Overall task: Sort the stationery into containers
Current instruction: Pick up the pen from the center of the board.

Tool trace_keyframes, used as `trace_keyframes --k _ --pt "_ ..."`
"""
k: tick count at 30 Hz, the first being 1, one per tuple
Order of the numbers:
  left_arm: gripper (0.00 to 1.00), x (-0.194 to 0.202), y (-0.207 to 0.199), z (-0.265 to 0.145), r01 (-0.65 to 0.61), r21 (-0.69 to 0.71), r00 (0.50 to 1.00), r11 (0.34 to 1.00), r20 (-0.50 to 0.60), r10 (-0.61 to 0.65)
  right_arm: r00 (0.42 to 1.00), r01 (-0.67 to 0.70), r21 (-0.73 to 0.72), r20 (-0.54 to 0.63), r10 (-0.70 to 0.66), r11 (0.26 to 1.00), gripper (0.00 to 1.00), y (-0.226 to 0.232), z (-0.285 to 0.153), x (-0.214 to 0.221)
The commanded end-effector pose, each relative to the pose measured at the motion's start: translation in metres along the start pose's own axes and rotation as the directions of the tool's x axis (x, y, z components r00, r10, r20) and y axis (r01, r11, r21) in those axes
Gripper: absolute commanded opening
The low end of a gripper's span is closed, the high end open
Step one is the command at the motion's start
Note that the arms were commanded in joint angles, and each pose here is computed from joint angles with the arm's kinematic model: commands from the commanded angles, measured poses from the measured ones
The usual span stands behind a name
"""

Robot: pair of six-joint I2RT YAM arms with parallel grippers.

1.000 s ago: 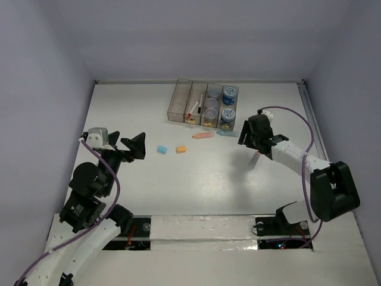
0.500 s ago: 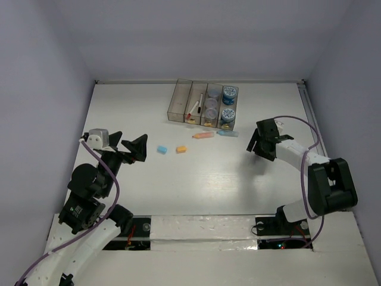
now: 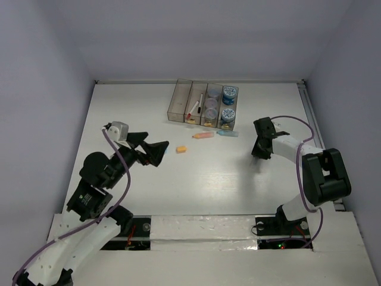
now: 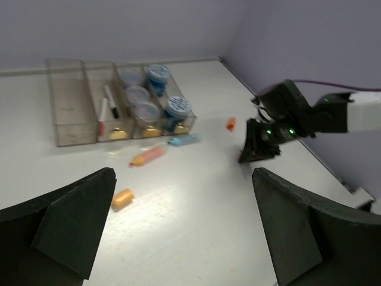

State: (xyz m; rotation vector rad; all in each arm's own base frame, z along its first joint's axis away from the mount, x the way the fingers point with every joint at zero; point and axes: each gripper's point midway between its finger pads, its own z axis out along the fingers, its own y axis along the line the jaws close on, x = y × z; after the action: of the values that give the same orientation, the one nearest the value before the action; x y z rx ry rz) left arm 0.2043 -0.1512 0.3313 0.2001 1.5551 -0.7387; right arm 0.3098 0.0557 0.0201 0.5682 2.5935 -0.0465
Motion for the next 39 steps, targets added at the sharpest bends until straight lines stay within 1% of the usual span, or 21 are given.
trace_keyframes --k 1,3,4,5,7,10,12,13,14,17,18,19,22,23,24,27,30,32,35,38,39 --pt "0.99 0.021 -0.035 0.014 0.107 0.195 0.991 0.975 -0.102 -0.088 0.998 0.001 -0.042 -0.059 -0.003 0.999 0.2 0.007 0.002 0.014" --pt "0.99 0.037 -0.038 0.019 0.14 0.21 0.981 0.968 -0.165 -0.106 0.999 -0.001 -0.094 -0.04 -0.003 0.996 0.13 0.016 0.001 0.01" --pt "0.99 0.04 -0.038 0.02 0.147 0.209 0.978 0.967 -0.178 -0.111 0.999 0.014 -0.158 -0.045 -0.021 0.987 0.1 0.025 -0.005 0.011" --pt "0.99 0.04 -0.04 0.022 0.153 0.221 0.978 0.963 -0.173 -0.116 0.999 0.031 -0.194 -0.035 -0.038 0.98 0.08 0.033 -0.01 0.011" --pt "0.99 0.048 -0.044 0.025 0.18 0.243 0.969 0.953 -0.21 -0.129 0.996 0.082 -0.251 -0.003 -0.086 0.965 0.07 0.051 -0.024 0.011" --pt "0.99 0.06 -0.047 0.03 0.206 0.261 0.957 0.943 -0.256 -0.138 0.991 0.13 -0.374 0.084 -0.106 0.918 0.08 0.089 -0.067 0.001" --pt "0.96 0.069 -0.044 0.037 0.213 0.241 0.946 0.947 -0.293 -0.138 0.98 0.159 -0.481 0.181 -0.08 0.862 0.08 0.12 -0.106 -0.016" --pt "0.96 0.073 -0.041 0.039 0.204 0.231 0.945 0.951 -0.301 -0.13 0.975 0.184 -0.528 0.202 -0.087 0.829 0.09 0.138 -0.123 -0.012" --pt "0.95 0.075 -0.039 0.041 0.202 0.217 0.941 0.955 -0.314 -0.127 0.966 0.196 -0.575 0.25 -0.057 0.794 0.09 0.155 -0.144 -0.025" --pt "0.94 0.084 -0.028 0.048 0.183 0.166 0.933 0.969 -0.341 -0.117 0.952 0.251 -0.667 0.303 -0.052 0.701 0.1 0.195 -0.181 -0.022" --pt "0.93 0.088 -0.025 0.051 0.181 0.15 0.93 0.972 -0.349 -0.119 0.94 0.273 -0.695 0.339 -0.032 0.665 0.1 0.213 -0.194 -0.031" --pt "0.93 0.09 -0.024 0.053 0.18 0.146 0.927 0.973 -0.355 -0.119 0.938 0.298 -0.726 0.342 -0.05 0.62 0.1 0.226 -0.205 -0.026" --pt "0.91 0.097 -0.02 0.058 0.187 0.124 0.917 0.974 -0.377 -0.128 0.915 0.367 -0.767 0.399 -0.057 0.527 0.1 0.268 -0.232 -0.019" --pt "0.91 0.099 -0.019 0.058 0.189 0.12 0.915 0.975 -0.383 -0.13 0.914 0.369 -0.766 0.401 -0.057 0.526 0.1 0.272 -0.232 -0.021" --pt "0.91 0.103 -0.018 0.06 0.194 0.112 0.909 0.975 -0.395 -0.135 0.91 0.384 -0.781 0.411 -0.059 0.493 0.11 0.283 -0.241 -0.014" --pt "0.91 0.106 -0.013 0.064 0.202 0.079 0.906 0.976 -0.394 -0.155 0.899 0.412 -0.804 0.435 -0.048 0.428 0.12 0.305 -0.263 -0.007" --pt "0.9 0.105 -0.004 0.067 0.204 0.027 0.913 0.979 -0.367 -0.18 0.889 0.434 -0.804 0.456 -0.048 0.405 0.12 0.315 -0.275 -0.003" --pt "0.89 0.106 -0.002 0.068 0.239 0.006 0.913 0.971 -0.343 -0.222 0.884 0.445 -0.806 0.466 -0.043 0.389 0.12 0.318 -0.282 0.0" --pt "0.85 0.101 0.001 0.072 0.28 -0.016 0.917 0.96 -0.291 -0.273 0.882 0.45 -0.814 0.469 -0.042 0.368 0.13 0.319 -0.289 0.006" --pt "0.77 0.103 0.009 0.076 0.295 -0.056 0.92 0.954 -0.255 -0.299 0.883 0.45 -0.818 0.468 -0.04 0.359 0.13 0.318 -0.293 0.01" --pt "0.73 0.103 0.012 0.077 0.294 -0.069 0.922 0.953 -0.244 -0.302 0.883 0.45 -0.819 0.468 -0.039 0.357 0.13 0.316 -0.294 0.01"
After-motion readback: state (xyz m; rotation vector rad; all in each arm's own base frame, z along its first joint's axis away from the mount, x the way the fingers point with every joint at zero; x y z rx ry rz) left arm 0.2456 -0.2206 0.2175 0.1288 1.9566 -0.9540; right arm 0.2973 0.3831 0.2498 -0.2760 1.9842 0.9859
